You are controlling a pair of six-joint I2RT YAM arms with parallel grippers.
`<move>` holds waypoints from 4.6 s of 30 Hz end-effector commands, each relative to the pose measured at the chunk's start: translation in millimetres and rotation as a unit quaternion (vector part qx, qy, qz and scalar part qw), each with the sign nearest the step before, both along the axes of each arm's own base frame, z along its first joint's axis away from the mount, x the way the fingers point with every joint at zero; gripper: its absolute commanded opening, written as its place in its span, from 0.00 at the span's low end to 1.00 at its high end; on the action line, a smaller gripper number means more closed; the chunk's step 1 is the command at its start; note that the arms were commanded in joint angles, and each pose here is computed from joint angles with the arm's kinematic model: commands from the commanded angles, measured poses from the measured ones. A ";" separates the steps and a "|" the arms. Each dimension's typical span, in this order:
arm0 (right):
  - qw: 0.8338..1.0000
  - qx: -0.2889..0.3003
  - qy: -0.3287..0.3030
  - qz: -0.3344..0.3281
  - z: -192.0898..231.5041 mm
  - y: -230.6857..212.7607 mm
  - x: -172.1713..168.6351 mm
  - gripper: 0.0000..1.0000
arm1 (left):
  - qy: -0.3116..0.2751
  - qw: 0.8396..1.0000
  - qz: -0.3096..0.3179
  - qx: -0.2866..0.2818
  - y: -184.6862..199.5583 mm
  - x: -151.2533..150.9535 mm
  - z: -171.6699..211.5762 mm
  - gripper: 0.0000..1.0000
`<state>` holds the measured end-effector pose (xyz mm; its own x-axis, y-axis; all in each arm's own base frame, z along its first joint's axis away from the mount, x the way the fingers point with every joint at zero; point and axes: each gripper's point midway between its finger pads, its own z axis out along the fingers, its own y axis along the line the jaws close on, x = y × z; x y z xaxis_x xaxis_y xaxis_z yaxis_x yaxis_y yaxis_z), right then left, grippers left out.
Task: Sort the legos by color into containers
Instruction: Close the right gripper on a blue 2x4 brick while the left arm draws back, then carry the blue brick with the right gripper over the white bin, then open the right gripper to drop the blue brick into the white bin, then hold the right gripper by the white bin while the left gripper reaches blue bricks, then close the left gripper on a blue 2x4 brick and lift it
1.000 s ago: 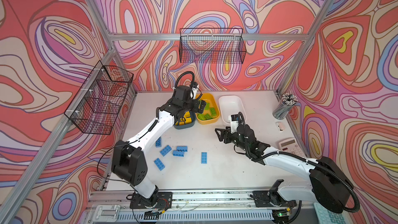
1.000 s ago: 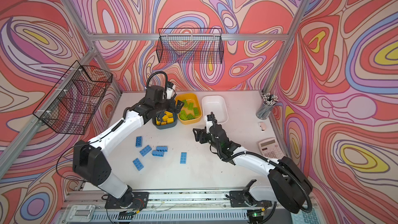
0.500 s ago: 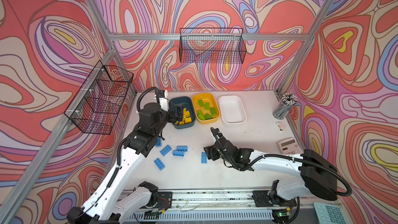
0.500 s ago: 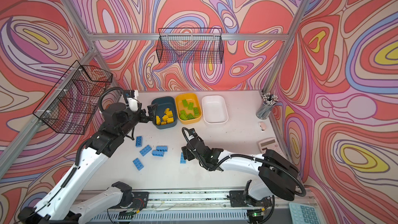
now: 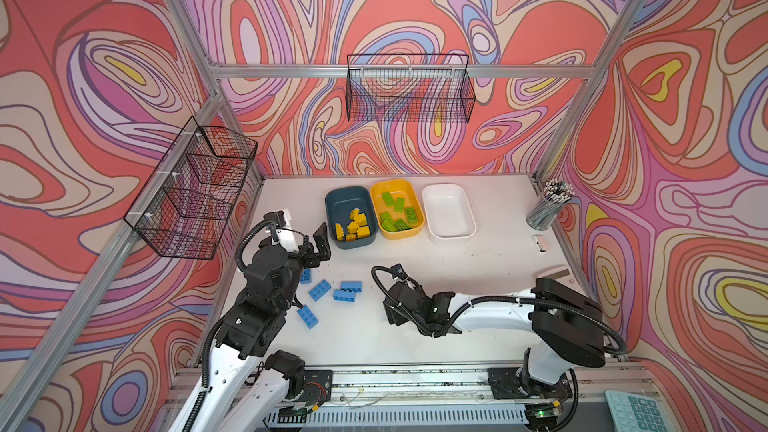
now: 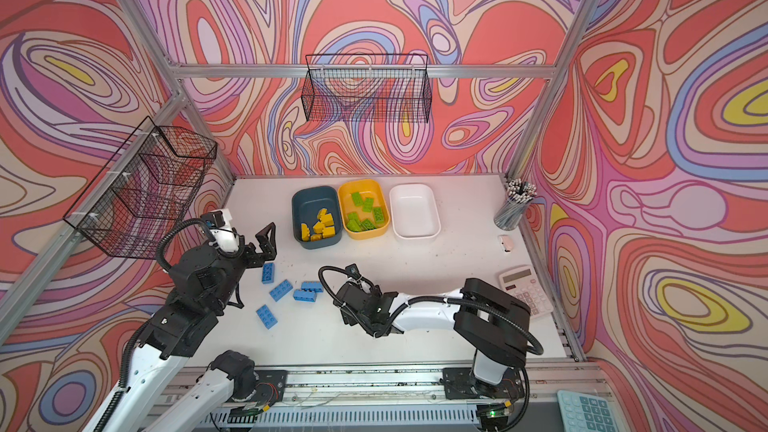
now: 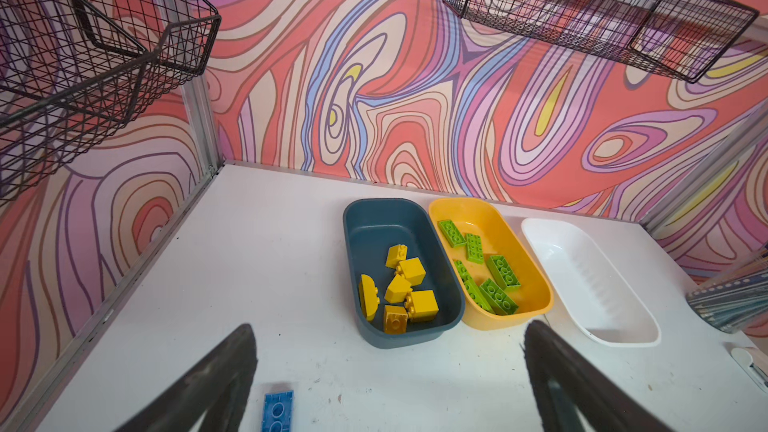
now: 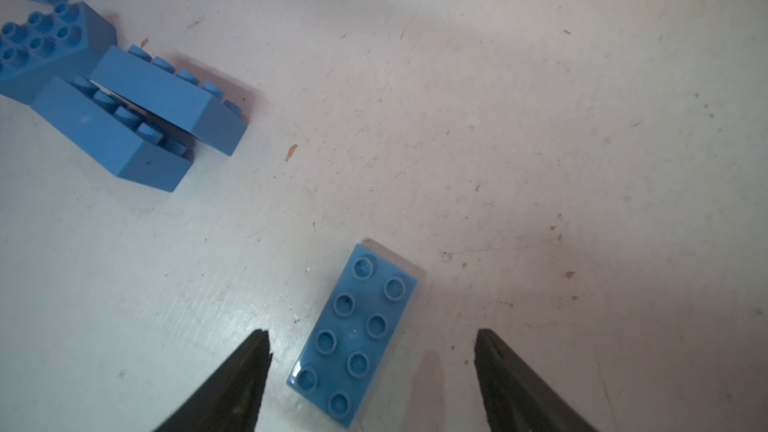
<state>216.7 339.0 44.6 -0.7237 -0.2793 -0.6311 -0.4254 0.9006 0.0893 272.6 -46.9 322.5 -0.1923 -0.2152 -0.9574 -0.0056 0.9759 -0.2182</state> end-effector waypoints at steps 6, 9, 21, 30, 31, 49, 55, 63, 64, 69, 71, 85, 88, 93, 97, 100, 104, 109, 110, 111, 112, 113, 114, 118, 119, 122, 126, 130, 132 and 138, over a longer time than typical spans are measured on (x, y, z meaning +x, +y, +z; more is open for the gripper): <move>0.998 -0.051 0.023 -0.018 -29.7 -4.0 -3.4 0.74 | -0.009 1.000 -0.008 -0.011 -0.8 -5.4 0.2 1.00; 0.998 -0.050 0.031 -0.018 -33.6 -3.3 -5.6 0.66 | -0.030 0.999 -0.006 -0.015 1.1 -7.2 7.8 1.00; 0.998 -0.031 0.051 -0.009 -35.4 0.3 -13.1 0.30 | -0.026 1.000 -0.004 -0.017 1.2 -6.5 5.2 1.00; 1.000 0.000 0.025 0.003 12.0 9.7 10.2 0.27 | -0.017 0.999 -0.004 -0.029 -0.5 -5.9 4.4 1.00; 1.000 0.012 0.025 0.004 20.2 9.7 15.7 0.27 | -0.008 1.000 -0.006 -0.026 -0.8 -6.6 1.1 1.00; 0.987 0.127 -0.055 -0.079 151.9 -85.7 200.5 0.28 | 0.042 0.998 -0.054 -0.010 -22.6 2.2 -21.6 1.00; 0.981 0.140 -0.049 -0.124 142.8 -121.0 244.7 0.28 | 0.067 0.995 -0.074 -0.003 -32.0 7.0 -32.2 1.00; 0.973 0.163 -0.014 -0.162 101.7 -147.1 280.4 0.31 | 0.088 0.993 -0.080 0.005 -35.3 10.9 -42.6 1.00; 0.973 0.165 -0.011 -0.163 98.2 -147.6 282.1 0.31 | 0.091 0.993 -0.079 0.007 -35.4 11.5 -43.6 1.00; 0.971 0.168 -0.012 -0.168 94.2 -150.5 288.2 0.41 | 0.112 0.991 -0.078 0.015 -36.4 14.7 -50.7 1.00; 0.971 0.170 -0.014 -0.167 95.4 -150.2 289.0 0.49 | 0.118 0.989 -0.083 0.018 -38.2 15.0 -52.3 1.00; 0.959 0.235 -0.077 -0.140 145.6 -155.4 242.6 0.68 | 0.314 0.945 -0.079 0.042 -40.4 -8.3 -111.6 0.96; 0.951 0.266 -0.089 -0.126 154.3 -154.6 223.1 0.69 | 0.353 0.931 -0.089 0.022 -45.6 -20.3 -132.2 0.92; 0.939 0.312 -0.097 -0.107 163.7 -149.8 196.4 0.74 | 0.417 0.905 -0.086 0.008 -48.2 -34.6 -172.3 0.88; 0.936 0.322 -0.100 -0.102 159.3 -149.8 181.6 0.76 | 0.456 0.887 -0.077 0.002 -49.0 -40.8 -199.7 0.86; 0.936 0.322 -0.095 -0.103 148.1 -151.2 175.1 0.76 | 0.470 0.879 -0.078 -0.004 -53.7 -40.2 -211.0 0.86; 0.939 0.314 -0.087 -0.107 131.9 -153.0 172.4 0.76 | 0.490 0.869 -0.072 0.004 -56.5 -38.5 -226.7 0.85; 0.937 0.323 -0.084 -0.105 125.1 -151.1 171.2 0.76 | 0.519 0.852 -0.070 0.019 -60.4 -36.9 -242.7 0.85; 0.936 0.325 -0.083 -0.104 124.4 -150.5 171.1 0.76 | 0.522 0.849 -0.071 0.022 -62.0 -36.5 -246.0 0.85; 0.936 0.326 -0.082 -0.104 123.4 -150.4 171.4 0.76 | 0.525 0.848 -0.070 0.027 -63.0 -35.6 -248.7 0.86; 0.936 0.326 -0.082 -0.104 122.4 -150.1 171.5 0.76 | 0.529 0.846 -0.067 0.032 -62.6 -35.3 -251.7 0.88; 0.935 0.328 -0.083 -0.103 122.9 -149.8 171.5 0.76 | 0.533 0.843 -0.064 0.037 -62.3 -34.5 -254.2 0.90; 0.935 0.329 -0.084 -0.104 123.1 -150.0 171.4 0.76 | 0.538 0.840 -0.061 0.041 -61.7 -33.8 -257.5 0.93; 0.932 0.336 -0.089 -0.100 126.6 -149.4 170.0 0.76 | 0.551 0.831 -0.056 0.048 -62.5 -30.7 -269.1 0.96; 0.932 0.337 -0.090 -0.100 127.4 -149.8 169.6 0.76 | 0.555 0.828 -0.056 0.048 -63.6 -29.9 -273.1 0.96; 0.931 0.339 -0.094 -0.101 129.0 -150.7 168.6 0.76 | 0.569 0.819 -0.052 0.060 -65.1 -27.2 -286.2 0.94; 0.930 0.341 -0.097 -0.100 132.2 -151.0 167.4 0.76 | 0.585 0.805 -0.049 0.080 -67.8 -26.1 -300.5 0.88; 0.928 0.345 -0.099 -0.100 134.2 -150.6 167.0 0.76 | 0.583 0.805 -0.043 0.101 -66.6 -23.4 -302.6 0.85; 0.928 0.345 -0.097 -0.099 132.8 -149.8 167.2 0.76 | 0.581 0.806 -0.043 0.104 -66.8 -22.4 -301.8 0.83; 0.928 0.346 -0.093 -0.100 130.7 -149.0 167.9 0.76 | 0.573 0.812 -0.047 0.101 -67.6 -21.3 -295.1 0.66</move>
